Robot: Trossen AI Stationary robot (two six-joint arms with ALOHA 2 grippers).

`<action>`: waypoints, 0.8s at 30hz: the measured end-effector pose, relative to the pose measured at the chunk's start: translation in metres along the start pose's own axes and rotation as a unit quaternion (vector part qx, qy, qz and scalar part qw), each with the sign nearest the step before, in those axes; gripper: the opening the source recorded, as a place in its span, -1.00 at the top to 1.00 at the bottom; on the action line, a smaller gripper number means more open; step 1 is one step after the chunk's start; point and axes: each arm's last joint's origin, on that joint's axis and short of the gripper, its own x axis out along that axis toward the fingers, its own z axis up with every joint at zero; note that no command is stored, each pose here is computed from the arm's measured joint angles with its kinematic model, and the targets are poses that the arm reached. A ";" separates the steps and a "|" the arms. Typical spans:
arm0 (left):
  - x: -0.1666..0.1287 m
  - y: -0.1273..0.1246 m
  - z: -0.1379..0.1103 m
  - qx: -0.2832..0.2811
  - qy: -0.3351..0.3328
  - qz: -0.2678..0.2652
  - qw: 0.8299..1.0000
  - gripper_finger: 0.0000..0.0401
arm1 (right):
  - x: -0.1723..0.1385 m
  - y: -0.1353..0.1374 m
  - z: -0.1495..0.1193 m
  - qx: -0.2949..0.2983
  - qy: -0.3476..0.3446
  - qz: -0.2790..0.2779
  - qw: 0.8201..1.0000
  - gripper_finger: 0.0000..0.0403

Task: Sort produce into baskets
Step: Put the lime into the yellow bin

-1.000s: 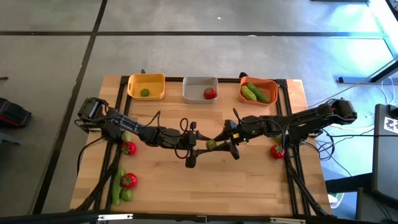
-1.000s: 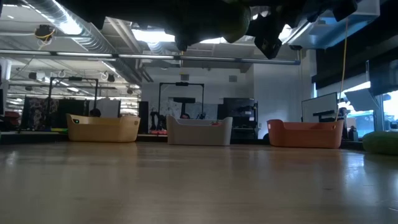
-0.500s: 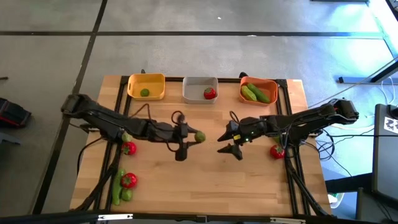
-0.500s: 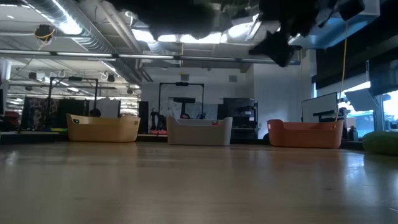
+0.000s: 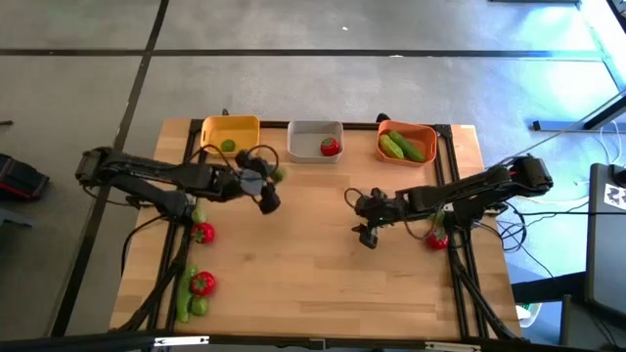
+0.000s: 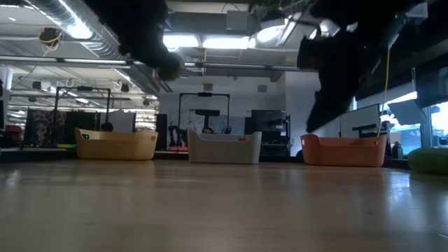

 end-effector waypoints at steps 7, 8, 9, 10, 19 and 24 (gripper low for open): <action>0.016 0.034 -0.012 -0.024 0.061 0.121 0.991 0.04 | 0.026 -0.003 -0.011 0.004 0.045 -0.044 0.998 -0.25; 0.019 0.039 -0.014 -0.031 0.068 0.131 0.988 0.04 | 0.030 -0.004 -0.013 0.005 0.052 -0.052 0.997 -0.25; 0.022 0.044 -0.016 -0.040 0.074 0.143 0.986 0.04 | 0.034 -0.004 -0.014 0.006 0.057 -0.056 0.997 -0.25; 0.026 0.049 -0.019 -0.046 0.082 0.155 0.983 0.04 | 0.037 -0.004 -0.016 0.008 0.061 -0.058 0.996 -0.25; 0.047 0.099 -0.025 -0.138 0.123 0.204 0.961 0.04 | 0.051 -0.005 -0.021 0.012 0.080 -0.068 0.994 -0.25; 0.056 0.129 -0.026 -0.157 0.140 0.240 0.948 0.04 | 0.051 -0.005 -0.021 0.012 0.076 -0.066 0.995 -0.25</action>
